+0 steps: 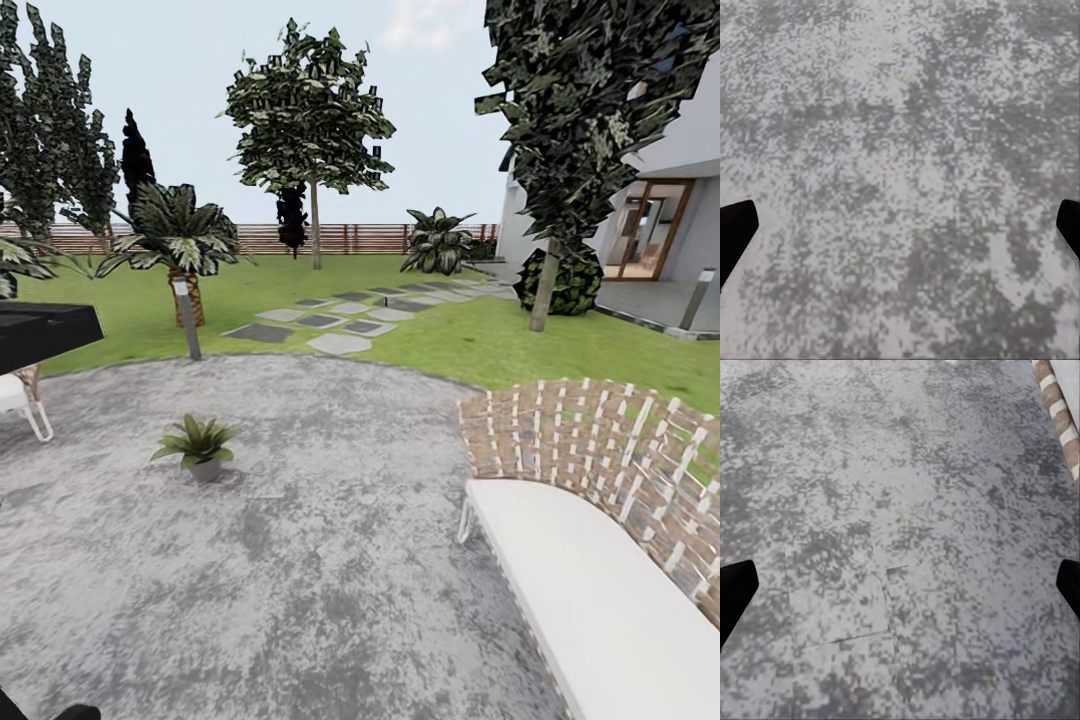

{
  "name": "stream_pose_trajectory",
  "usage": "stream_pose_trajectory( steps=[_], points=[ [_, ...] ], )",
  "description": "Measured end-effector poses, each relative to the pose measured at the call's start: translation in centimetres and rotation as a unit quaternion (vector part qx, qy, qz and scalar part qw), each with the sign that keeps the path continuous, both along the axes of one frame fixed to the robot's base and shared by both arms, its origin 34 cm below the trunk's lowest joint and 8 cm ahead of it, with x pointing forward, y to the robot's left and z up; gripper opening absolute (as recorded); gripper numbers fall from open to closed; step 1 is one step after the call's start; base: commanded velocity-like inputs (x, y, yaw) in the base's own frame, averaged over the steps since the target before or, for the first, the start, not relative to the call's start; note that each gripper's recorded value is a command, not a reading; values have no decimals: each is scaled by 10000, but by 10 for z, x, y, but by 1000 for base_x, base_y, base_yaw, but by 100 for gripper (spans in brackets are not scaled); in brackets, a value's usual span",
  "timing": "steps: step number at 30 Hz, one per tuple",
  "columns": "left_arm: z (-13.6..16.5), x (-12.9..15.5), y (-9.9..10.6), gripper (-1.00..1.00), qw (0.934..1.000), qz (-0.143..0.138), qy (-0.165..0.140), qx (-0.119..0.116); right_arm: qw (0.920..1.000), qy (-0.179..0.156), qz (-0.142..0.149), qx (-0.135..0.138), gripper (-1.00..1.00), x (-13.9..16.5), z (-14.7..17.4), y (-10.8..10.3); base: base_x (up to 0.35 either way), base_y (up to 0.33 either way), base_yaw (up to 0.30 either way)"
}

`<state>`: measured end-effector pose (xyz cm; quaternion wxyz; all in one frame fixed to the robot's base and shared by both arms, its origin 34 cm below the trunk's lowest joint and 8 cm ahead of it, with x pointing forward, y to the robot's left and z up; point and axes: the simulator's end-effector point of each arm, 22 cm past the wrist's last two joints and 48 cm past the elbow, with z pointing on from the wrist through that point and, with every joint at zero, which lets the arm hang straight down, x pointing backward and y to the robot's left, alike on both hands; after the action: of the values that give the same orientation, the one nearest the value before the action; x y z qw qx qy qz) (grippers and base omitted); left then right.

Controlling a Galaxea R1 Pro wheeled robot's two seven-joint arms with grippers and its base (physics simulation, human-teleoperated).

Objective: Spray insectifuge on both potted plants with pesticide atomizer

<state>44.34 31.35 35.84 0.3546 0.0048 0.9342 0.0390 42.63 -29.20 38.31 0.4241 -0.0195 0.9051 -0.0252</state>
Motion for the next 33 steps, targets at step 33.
stream_pose_trajectory(
  steps=[33],
  points=[
    [0,0,0,100,10000,3,-6,-2,10000,6,7,0,100,0,0,0,338,0,0]
  ],
)
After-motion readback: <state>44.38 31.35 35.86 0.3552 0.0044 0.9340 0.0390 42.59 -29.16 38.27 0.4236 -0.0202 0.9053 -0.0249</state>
